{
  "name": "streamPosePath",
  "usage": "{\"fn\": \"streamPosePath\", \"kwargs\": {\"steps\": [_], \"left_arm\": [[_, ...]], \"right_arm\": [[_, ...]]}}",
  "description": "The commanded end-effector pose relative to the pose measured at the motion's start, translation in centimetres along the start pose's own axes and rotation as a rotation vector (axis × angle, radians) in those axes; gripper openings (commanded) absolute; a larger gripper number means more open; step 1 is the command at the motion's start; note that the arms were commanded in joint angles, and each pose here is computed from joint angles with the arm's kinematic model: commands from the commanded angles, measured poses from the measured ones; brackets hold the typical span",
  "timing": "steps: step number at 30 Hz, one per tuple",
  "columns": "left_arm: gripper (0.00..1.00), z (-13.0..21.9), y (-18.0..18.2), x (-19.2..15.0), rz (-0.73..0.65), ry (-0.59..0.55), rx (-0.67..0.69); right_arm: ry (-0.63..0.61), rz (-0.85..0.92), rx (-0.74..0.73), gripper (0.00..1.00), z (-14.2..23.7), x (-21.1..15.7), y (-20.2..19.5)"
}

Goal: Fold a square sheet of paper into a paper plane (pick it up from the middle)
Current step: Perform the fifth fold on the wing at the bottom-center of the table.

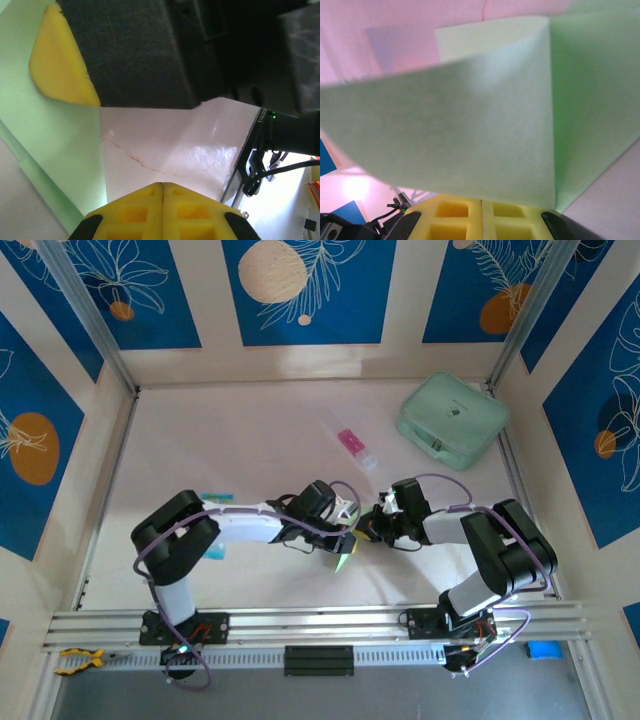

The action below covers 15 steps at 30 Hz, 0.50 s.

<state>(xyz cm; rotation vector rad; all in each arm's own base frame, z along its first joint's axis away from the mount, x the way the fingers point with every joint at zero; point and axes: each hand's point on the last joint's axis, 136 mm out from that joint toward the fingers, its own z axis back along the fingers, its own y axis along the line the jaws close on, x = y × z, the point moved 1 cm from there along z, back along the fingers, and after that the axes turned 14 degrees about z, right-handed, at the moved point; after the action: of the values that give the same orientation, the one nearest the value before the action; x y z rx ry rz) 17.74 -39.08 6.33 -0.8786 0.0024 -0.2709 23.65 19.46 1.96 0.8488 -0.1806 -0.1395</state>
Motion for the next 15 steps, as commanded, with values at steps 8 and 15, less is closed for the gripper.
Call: {"fn": "streamPosePath", "kwargs": {"steps": [8,15], "left_arm": [[0.06,-1.1,1.1,0.0,-0.018,0.026,0.027],[0.06,-2.0,3.3,-2.3,-0.005,0.097,0.104]], "right_arm": [[0.045,-0.127,-0.212,0.05,0.1,-2.6,-5.3],[0.045,-0.127,-0.217,0.05,0.1,-2.6,-5.4]]}}
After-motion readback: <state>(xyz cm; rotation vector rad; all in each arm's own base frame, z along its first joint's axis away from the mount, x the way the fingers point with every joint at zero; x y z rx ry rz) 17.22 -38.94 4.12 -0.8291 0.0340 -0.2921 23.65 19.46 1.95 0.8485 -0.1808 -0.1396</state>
